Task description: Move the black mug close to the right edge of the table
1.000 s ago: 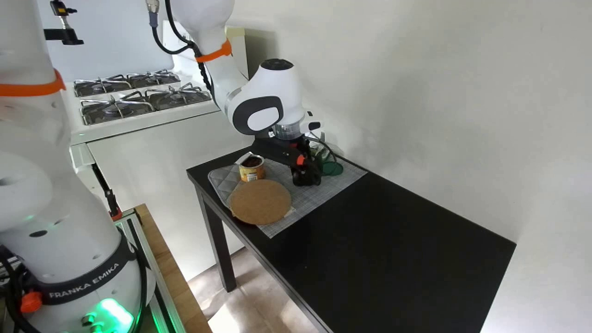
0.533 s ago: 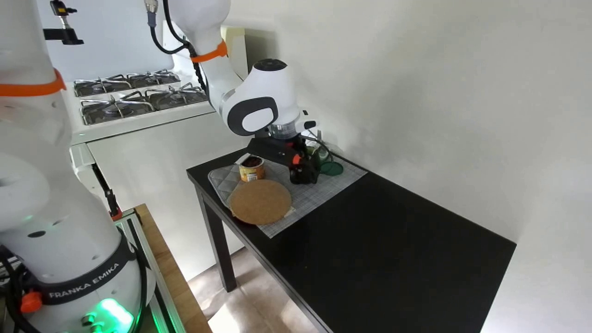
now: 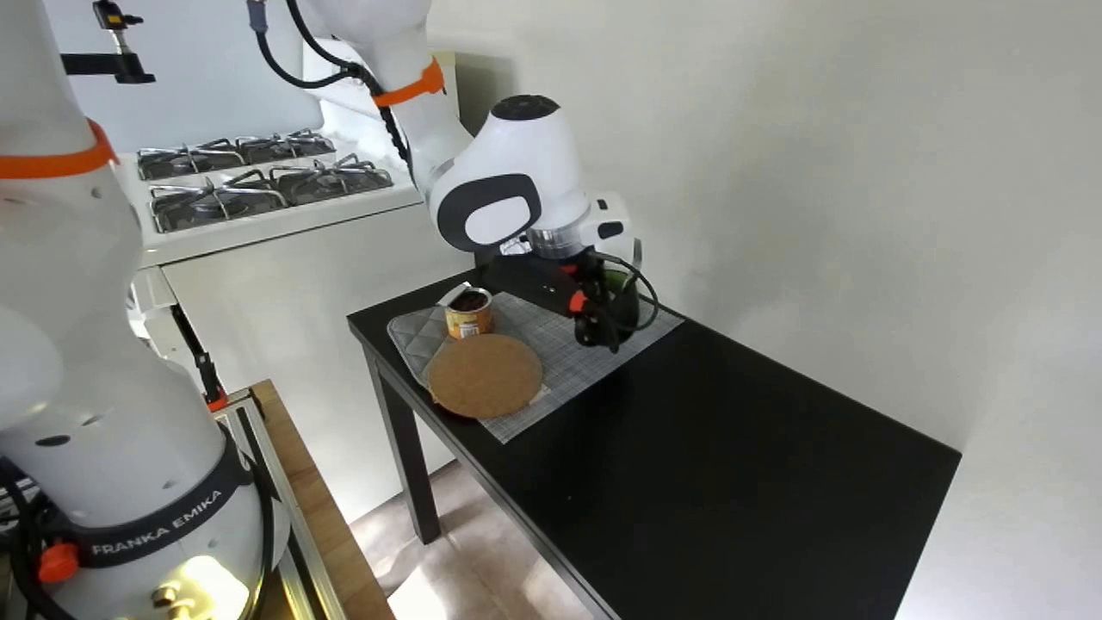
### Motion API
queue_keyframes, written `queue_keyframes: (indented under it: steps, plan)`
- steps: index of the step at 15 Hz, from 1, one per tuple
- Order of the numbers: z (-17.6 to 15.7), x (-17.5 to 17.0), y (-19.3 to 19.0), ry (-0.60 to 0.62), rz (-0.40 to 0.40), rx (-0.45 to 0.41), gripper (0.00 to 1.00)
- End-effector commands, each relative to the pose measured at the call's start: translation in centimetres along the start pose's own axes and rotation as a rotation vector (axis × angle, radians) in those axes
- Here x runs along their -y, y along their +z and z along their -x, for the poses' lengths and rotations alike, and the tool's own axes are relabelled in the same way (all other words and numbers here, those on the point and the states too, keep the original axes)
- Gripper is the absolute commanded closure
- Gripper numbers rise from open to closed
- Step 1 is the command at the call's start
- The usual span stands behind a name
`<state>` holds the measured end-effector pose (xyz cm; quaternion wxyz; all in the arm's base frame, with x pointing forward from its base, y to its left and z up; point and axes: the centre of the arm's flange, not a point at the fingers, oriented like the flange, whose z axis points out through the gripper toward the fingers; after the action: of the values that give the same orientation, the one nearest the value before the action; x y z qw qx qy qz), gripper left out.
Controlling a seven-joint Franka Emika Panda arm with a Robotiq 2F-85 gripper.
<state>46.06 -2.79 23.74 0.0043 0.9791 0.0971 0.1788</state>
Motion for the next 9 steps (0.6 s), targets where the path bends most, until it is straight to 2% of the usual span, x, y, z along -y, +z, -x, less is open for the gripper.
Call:
queue_keyframes:
  steps: [1, 6, 9]
  plan:
    - [-0.6, -6.9, -1.3, 0.127, -0.002, 0.03, 0.95]
    - [-1.8, -17.9, -4.0, 0.326, 0.048, 0.075, 0.95]
    - [-1.8, -22.6, -4.7, 0.398, 0.09, 0.095, 0.95]
